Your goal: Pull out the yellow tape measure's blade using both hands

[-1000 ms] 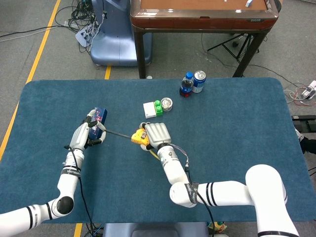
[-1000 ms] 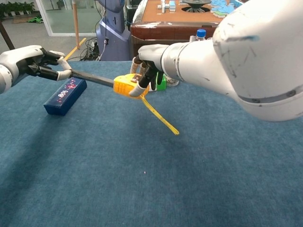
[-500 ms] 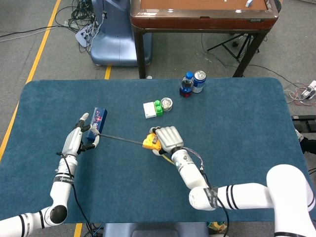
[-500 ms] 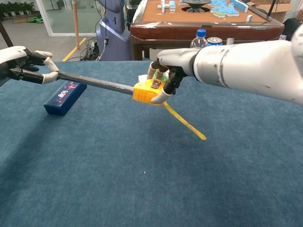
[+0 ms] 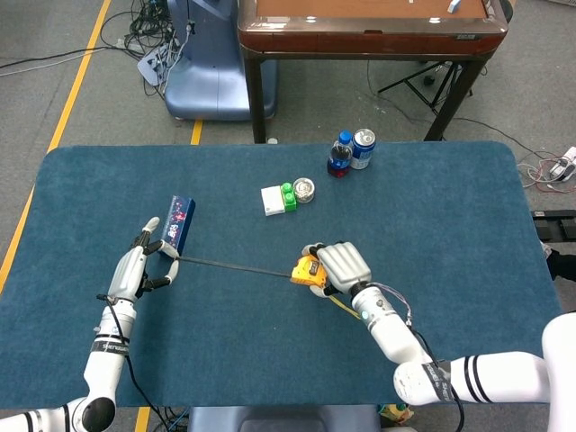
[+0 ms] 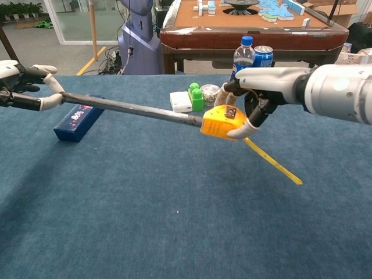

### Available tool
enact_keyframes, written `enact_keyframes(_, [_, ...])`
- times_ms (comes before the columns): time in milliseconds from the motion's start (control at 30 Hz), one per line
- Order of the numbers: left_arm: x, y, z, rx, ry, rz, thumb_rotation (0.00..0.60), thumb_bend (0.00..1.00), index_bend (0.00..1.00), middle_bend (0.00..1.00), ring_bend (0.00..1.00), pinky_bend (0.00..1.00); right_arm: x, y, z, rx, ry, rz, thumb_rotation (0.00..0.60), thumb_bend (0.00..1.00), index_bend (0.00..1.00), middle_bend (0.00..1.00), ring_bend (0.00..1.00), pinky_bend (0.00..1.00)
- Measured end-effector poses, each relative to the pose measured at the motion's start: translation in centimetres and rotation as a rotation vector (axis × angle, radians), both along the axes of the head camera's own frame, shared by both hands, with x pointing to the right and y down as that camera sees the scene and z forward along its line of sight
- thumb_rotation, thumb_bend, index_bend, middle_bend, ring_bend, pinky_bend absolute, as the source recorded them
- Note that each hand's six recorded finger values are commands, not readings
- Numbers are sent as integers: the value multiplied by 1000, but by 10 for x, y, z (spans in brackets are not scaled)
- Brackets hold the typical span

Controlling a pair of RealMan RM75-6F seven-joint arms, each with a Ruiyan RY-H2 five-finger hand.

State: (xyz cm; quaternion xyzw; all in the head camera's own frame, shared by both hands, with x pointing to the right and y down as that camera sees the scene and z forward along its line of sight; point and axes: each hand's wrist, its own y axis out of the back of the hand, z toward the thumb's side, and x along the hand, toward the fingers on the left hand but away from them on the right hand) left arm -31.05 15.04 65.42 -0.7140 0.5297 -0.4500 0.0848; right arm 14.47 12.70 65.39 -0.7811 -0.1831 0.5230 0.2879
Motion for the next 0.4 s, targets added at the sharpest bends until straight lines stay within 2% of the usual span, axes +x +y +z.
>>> enact_keyframes(200, [-1, 4, -5, 12, -2, 0, 600, 502, 489, 0, 0, 0, 23, 11, -4, 1, -4, 6, 600, 807, 602, 617, 515, 308])
enact_keyframes(400, [-2, 6, -5, 12, -4, -4, 600, 502, 487, 0, 0, 0, 32, 13, -5, -4, -5, 13, 600, 808, 604, 618, 518, 308])
